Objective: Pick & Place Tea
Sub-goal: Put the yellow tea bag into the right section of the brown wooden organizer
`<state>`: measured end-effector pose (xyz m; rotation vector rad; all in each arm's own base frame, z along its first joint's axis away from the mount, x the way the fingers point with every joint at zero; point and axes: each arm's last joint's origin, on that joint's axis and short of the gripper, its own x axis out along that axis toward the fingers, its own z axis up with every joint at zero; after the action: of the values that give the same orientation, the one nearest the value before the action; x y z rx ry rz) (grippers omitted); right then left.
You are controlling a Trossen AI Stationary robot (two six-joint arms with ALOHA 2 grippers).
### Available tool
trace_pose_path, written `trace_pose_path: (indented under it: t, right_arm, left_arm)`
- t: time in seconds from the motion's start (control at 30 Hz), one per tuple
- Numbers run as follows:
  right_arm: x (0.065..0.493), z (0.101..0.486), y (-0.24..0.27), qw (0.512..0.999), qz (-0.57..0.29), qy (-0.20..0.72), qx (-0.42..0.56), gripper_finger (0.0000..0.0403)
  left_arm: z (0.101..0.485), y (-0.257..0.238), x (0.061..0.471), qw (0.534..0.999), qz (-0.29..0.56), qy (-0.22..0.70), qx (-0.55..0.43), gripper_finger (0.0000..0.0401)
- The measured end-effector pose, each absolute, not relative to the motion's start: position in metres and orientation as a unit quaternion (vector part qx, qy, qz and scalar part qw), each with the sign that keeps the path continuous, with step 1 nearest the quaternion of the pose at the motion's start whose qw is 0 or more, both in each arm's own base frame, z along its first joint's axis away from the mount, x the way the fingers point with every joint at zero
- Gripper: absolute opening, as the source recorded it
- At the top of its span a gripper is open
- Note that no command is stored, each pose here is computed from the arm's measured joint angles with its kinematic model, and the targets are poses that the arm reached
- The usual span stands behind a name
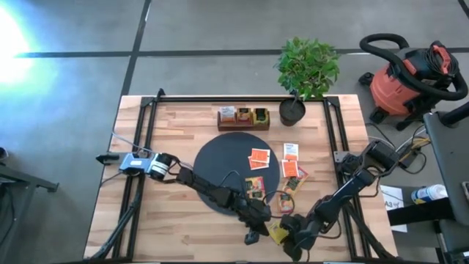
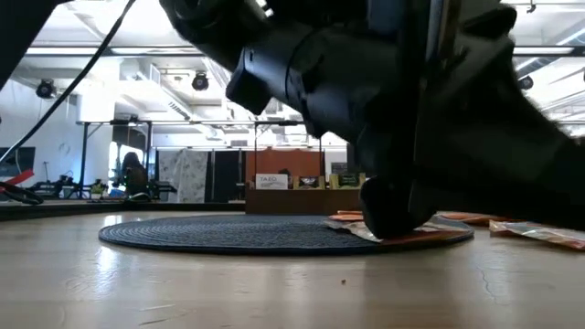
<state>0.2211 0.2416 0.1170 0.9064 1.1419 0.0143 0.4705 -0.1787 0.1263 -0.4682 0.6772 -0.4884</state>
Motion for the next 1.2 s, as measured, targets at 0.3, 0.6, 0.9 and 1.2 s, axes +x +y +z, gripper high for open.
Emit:
trace_pose_path:
  t: [0.3,0.6,0.9,1.2]
  right_arm:
    - [0.221,0.135,0.251,0.755,-0.047,0.526,0.39,0.0091]
    - [0.216,0.143,0.258,0.76,-0.075,0.529,0.371,0.0091]
    - [0.204,0.132,0.255,0.745,-0.13,0.516,0.402,0.0091]
    - [0.2,0.13,0.251,0.736,-0.161,0.519,0.404,0.0112]
  left_arm:
    - [0.129,-0.18,0.472,0.9,-0.211,0.315,-0.213,0.0]
    - [0.137,-0.186,0.474,0.921,-0.157,0.32,-0.159,0.0]
    - [0.129,-0.189,0.472,0.919,-0.158,0.326,-0.157,0.0]
    - [0.111,-0.19,0.475,0.915,-0.156,0.333,-0.167,0.0]
